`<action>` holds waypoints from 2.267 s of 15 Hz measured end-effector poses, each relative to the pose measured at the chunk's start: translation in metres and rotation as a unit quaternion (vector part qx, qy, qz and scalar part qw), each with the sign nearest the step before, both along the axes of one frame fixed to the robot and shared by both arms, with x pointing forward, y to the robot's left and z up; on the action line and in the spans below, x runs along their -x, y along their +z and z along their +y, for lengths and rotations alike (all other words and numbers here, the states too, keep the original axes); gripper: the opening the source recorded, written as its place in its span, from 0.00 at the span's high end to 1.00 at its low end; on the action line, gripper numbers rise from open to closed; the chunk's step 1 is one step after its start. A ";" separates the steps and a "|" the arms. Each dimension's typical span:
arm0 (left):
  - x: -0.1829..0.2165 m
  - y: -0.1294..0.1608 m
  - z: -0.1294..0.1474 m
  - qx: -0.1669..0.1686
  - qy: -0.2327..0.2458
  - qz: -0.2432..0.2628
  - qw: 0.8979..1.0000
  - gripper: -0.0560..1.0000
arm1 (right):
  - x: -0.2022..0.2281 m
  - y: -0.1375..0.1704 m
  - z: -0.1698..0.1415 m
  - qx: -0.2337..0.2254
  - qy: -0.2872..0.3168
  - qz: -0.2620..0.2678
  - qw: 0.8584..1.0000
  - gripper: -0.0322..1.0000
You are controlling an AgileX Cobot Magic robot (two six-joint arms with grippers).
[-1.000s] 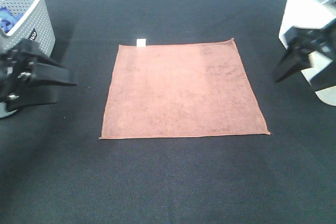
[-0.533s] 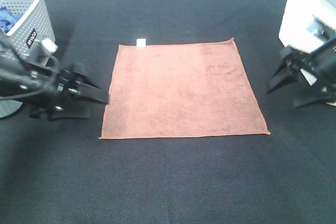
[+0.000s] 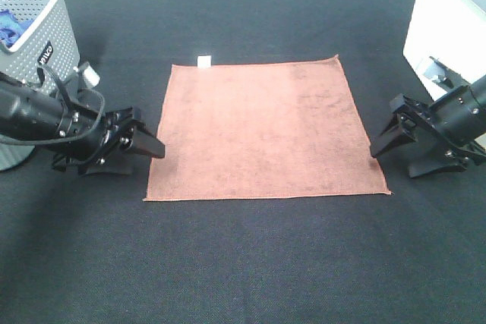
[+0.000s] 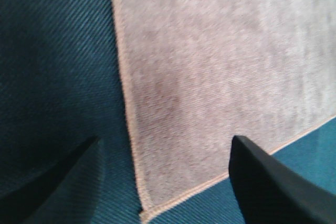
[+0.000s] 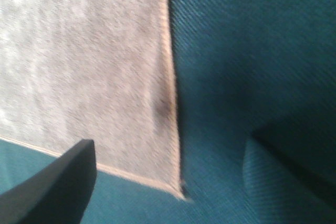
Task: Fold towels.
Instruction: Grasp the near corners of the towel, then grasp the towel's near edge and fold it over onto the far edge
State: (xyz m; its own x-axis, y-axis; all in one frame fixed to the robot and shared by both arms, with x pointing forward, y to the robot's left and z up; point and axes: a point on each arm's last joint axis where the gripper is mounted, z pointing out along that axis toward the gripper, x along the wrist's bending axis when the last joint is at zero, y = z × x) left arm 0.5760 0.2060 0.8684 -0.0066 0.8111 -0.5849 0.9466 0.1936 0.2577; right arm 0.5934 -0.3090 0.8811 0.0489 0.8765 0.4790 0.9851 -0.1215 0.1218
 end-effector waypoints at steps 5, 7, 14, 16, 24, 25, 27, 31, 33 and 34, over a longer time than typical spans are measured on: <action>-0.002 -0.013 -0.012 0.012 -0.006 0.019 1.000 0.33 | -0.004 -0.007 0.008 -0.015 0.000 -0.001 1.000 0.26; -0.005 -0.015 -0.029 0.018 -0.026 0.015 0.999 0.33 | -0.008 -0.011 0.035 -0.016 0.024 -0.005 1.000 0.26; -0.005 -0.026 -0.039 0.019 -0.017 0.034 0.999 0.89 | -0.010 -0.026 0.043 -0.022 -0.008 0.020 1.000 0.77; -0.004 -0.023 -0.038 0.012 -0.025 0.032 0.999 0.94 | -0.010 -0.028 0.042 -0.023 -0.019 0.029 0.999 0.97; 0.019 0.012 -0.030 -0.043 -0.084 0.088 0.992 0.94 | 0.027 -0.004 0.041 0.018 0.003 0.062 0.998 0.97; 0.026 0.015 -0.028 -0.042 -0.085 0.093 0.991 0.94 | 0.035 -0.004 0.041 0.019 0.005 0.069 0.997 0.97; 0.034 0.016 -0.026 -0.043 -0.086 0.101 0.990 0.94 | 0.040 -0.004 0.041 0.017 0.006 0.076 0.997 0.97; 0.043 0.022 -0.023 -0.048 -0.079 0.091 0.992 0.94 | 0.041 0.000 0.042 0.014 0.018 0.070 0.997 0.97; 0.032 0.030 -0.021 -0.067 -0.062 0.041 0.995 0.94 | 0.023 0.010 0.042 0.014 0.021 0.023 0.999 0.97; 0.018 0.039 -0.021 -0.078 -0.050 -0.002 0.996 0.94 | 0.004 0.025 0.042 0.015 0.017 -0.022 0.999 0.97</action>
State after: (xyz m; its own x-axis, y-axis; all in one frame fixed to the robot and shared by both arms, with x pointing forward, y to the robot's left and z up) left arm 0.5576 0.1854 0.9071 0.0809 0.8888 -0.4511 0.9579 0.0558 0.2817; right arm 0.5893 -0.2674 0.9057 -0.0015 0.8915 0.4531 0.9821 -0.0840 0.1684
